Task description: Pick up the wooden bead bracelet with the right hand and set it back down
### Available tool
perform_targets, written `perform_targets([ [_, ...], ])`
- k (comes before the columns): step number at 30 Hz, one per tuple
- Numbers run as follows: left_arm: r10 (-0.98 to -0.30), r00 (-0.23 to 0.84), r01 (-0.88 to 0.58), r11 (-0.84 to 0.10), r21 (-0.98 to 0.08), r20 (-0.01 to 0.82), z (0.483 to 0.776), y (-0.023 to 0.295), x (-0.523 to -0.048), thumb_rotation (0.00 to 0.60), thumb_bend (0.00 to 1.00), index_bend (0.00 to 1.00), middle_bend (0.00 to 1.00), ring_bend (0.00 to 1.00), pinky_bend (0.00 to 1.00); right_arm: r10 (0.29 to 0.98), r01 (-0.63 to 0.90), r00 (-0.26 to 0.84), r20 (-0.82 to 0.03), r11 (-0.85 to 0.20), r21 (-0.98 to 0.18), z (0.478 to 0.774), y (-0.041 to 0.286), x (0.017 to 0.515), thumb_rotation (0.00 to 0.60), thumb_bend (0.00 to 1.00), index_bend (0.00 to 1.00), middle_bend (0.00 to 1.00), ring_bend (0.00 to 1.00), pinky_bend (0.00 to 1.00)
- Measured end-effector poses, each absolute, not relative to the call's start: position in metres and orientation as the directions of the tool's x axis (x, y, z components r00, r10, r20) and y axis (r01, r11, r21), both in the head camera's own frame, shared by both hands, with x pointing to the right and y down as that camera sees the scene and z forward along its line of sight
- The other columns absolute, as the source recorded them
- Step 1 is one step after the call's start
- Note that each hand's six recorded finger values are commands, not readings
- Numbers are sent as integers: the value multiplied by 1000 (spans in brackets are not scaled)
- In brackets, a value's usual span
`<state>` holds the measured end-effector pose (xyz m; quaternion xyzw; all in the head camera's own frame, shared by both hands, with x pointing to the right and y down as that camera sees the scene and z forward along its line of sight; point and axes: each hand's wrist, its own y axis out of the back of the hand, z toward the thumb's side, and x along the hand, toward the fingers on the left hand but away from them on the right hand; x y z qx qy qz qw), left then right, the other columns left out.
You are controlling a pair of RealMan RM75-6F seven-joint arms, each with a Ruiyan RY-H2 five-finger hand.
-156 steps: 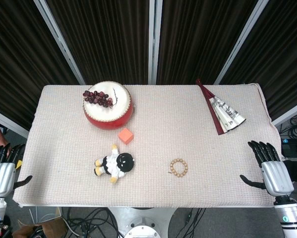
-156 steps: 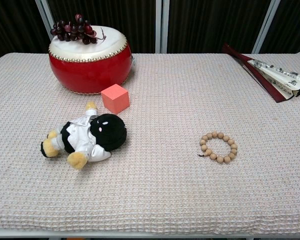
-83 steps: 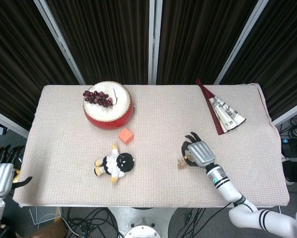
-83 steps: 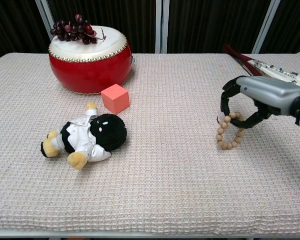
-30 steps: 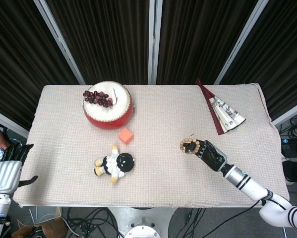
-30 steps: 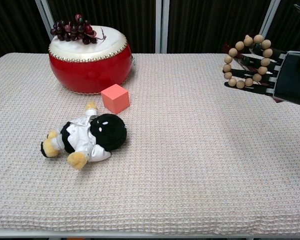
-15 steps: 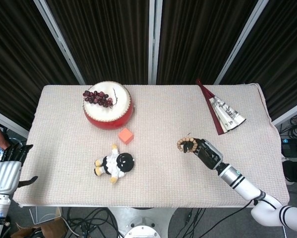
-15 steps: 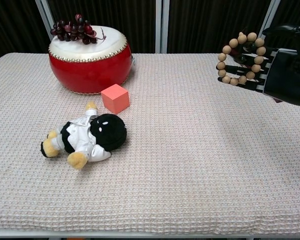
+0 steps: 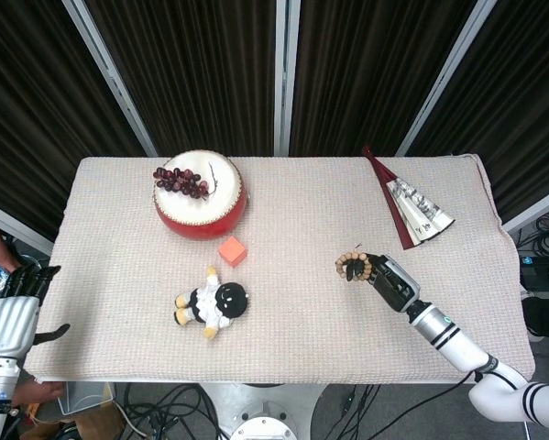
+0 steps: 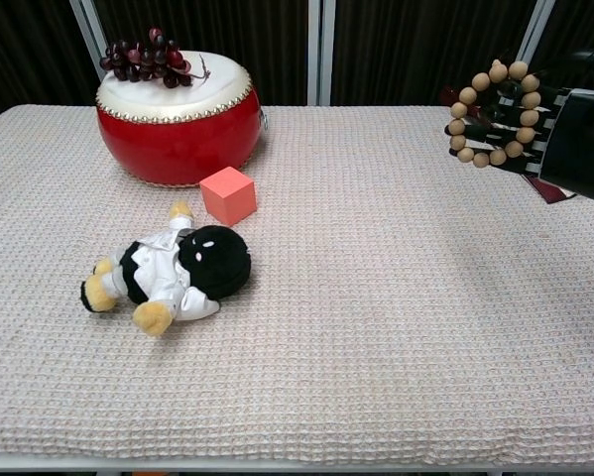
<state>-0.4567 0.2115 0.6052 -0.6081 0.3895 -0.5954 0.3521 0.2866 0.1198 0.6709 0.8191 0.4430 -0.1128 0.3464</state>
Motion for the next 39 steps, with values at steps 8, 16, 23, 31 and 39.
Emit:
perform_targets([
  [8, -893, -8, -55, -450, -891, 451, 607, 211, -456, 600, 0, 107, 120, 1, 13, 660, 816, 573, -485, -403, 415, 667, 118, 293, 221, 997, 589, 545, 222, 0],
  [16, -892, -10, -56, -452, -890, 453, 608, 211, -456, 600, 0, 107, 120, 1, 13, 668, 822, 570, -478, -448, 352, 664, 117, 302, 213, 1000, 486, 479, 165, 0],
  [23, -892, -9, -56, -451, -891, 453, 608, 212, -456, 600, 0, 107, 120, 1, 13, 672, 822, 570, -473, -475, 315, 663, 117, 308, 211, 1000, 443, 453, 143, 0],
  [31, -892, -6, -54, -451, -891, 452, 608, 211, -455, 600, 0, 107, 120, 1, 13, 679, 826, 563, -470, -483, 291, 664, 118, 314, 198, 847, 393, 455, 135, 0],
  [39, -891, -6, -50, -454, -890, 455, 608, 210, -455, 600, 0, 107, 120, 1, 13, 673, 822, 570, -472, -474, 316, 665, 119, 311, 198, 369, 388, 458, 139, 0],
])
